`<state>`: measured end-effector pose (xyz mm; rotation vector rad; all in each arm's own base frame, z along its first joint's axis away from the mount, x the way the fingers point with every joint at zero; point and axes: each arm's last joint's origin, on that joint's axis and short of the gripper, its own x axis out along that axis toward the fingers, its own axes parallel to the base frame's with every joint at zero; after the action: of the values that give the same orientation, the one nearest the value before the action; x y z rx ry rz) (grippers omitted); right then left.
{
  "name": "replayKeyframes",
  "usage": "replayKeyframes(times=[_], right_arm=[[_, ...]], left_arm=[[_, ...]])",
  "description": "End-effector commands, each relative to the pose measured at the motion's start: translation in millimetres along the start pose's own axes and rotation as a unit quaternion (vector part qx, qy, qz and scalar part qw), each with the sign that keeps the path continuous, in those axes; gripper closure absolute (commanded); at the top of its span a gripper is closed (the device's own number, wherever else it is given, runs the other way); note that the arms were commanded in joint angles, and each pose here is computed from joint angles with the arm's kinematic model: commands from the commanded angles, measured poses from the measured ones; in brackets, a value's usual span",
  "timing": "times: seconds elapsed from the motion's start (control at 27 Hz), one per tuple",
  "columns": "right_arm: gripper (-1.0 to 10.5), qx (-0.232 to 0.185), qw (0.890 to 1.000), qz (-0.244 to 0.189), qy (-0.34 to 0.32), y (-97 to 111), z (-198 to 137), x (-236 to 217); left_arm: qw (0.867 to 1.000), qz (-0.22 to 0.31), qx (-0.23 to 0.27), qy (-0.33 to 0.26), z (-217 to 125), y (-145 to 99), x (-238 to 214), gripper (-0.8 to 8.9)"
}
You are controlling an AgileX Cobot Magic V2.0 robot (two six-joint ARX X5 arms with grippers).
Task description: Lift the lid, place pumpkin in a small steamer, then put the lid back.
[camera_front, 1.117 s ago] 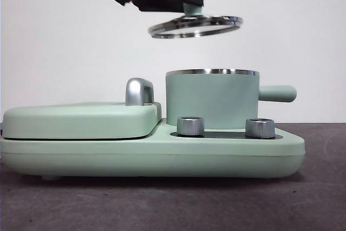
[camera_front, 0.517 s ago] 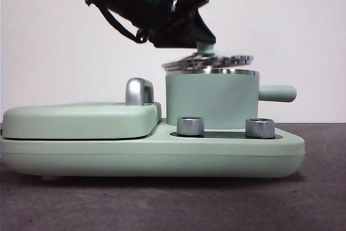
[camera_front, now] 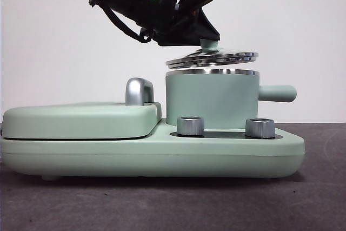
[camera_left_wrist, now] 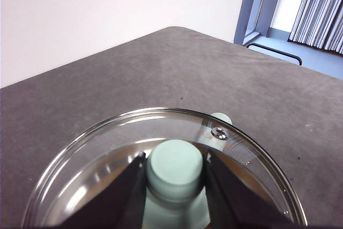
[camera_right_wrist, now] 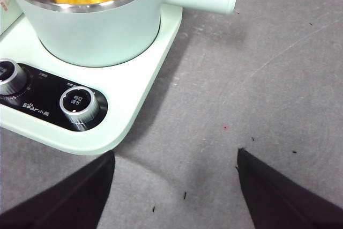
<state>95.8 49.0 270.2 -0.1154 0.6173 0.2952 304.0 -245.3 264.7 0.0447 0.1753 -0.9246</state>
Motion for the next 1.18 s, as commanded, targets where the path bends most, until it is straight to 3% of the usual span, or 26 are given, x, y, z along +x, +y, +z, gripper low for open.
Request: replayKeyframes(times=[0.04, 0.81, 1.18], right_arm=[[5.9, 0.004, 1.0, 0.0, -0.001, 1, 1, 0], [5.9, 0.004, 1.0, 0.0, -0.001, 1, 1, 0], [5.9, 0.003, 1.0, 0.0, -0.001, 1, 1, 0]], left_arm=[[1.0, -0.012, 0.007, -0.027, 10, -5, 6, 8.04], [1.0, -0.011, 0.005, -0.005, -3, -3, 14, 8.04], [0.998, -0.006, 0.044, 0.038, -11, -3, 13, 8.04]])
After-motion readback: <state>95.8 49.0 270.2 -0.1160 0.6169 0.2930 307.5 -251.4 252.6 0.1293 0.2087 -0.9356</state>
